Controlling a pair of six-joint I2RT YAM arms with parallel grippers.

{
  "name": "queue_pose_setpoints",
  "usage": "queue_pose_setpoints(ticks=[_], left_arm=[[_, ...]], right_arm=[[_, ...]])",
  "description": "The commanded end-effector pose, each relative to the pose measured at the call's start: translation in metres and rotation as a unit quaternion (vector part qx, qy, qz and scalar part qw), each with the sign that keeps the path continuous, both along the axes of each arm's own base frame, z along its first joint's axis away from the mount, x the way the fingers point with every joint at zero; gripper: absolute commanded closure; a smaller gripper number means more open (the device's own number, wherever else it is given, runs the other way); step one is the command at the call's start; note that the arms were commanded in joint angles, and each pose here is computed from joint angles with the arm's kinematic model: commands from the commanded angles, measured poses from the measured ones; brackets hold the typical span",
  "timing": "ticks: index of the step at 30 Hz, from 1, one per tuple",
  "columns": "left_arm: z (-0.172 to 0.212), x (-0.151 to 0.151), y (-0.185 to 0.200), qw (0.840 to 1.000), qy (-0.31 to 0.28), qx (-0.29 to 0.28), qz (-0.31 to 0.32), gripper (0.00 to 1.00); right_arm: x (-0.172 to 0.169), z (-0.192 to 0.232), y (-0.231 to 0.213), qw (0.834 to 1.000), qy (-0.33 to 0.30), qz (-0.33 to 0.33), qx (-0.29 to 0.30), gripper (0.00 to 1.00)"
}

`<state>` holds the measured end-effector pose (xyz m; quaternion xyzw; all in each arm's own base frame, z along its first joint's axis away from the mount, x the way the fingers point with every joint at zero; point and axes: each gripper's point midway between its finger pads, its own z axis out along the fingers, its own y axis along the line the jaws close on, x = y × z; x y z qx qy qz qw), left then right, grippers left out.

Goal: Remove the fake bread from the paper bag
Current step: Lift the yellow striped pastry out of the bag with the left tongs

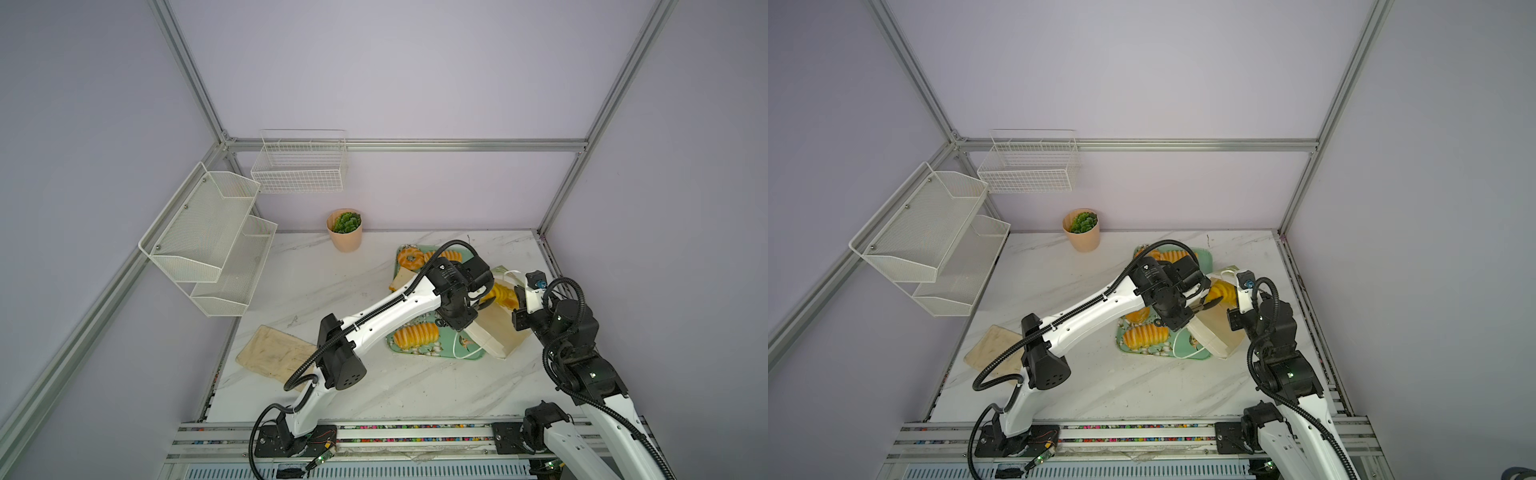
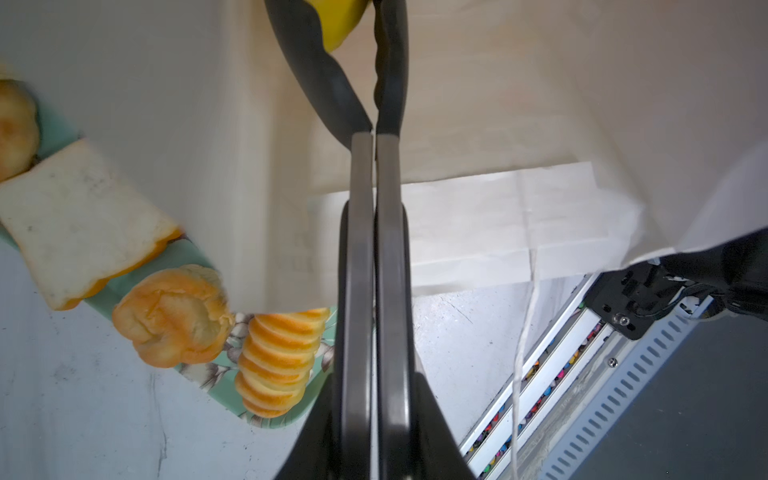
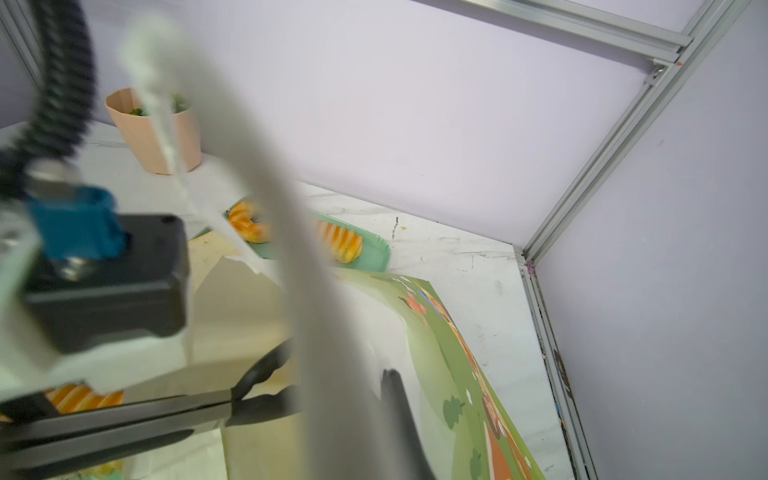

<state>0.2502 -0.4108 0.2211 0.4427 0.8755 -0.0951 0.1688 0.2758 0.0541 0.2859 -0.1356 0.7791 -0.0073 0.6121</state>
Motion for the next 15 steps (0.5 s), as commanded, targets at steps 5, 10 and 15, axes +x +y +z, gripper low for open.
queue_pose_setpoints(ticks=[5, 10, 15], left_arm=[[0.066, -0.006, 0.029, 0.997, -0.071, -0.037, -0.017, 1.00], [0.074, -0.016, 0.045, 0.996, -0.085, -0.029, -0.029, 1.00], [0.077, -0.032, 0.059, 0.994, -0.088, -0.026, -0.060, 1.00]], right_arm=[[0.007, 0.020, -0.009, 0.999, -0.020, -0.031, 0.011, 1.00], [0.012, 0.020, -0.012, 0.999, -0.013, -0.047, 0.015, 1.00], [0.013, 0.024, -0.015, 0.998, -0.013, -0.061, 0.028, 1.00]])
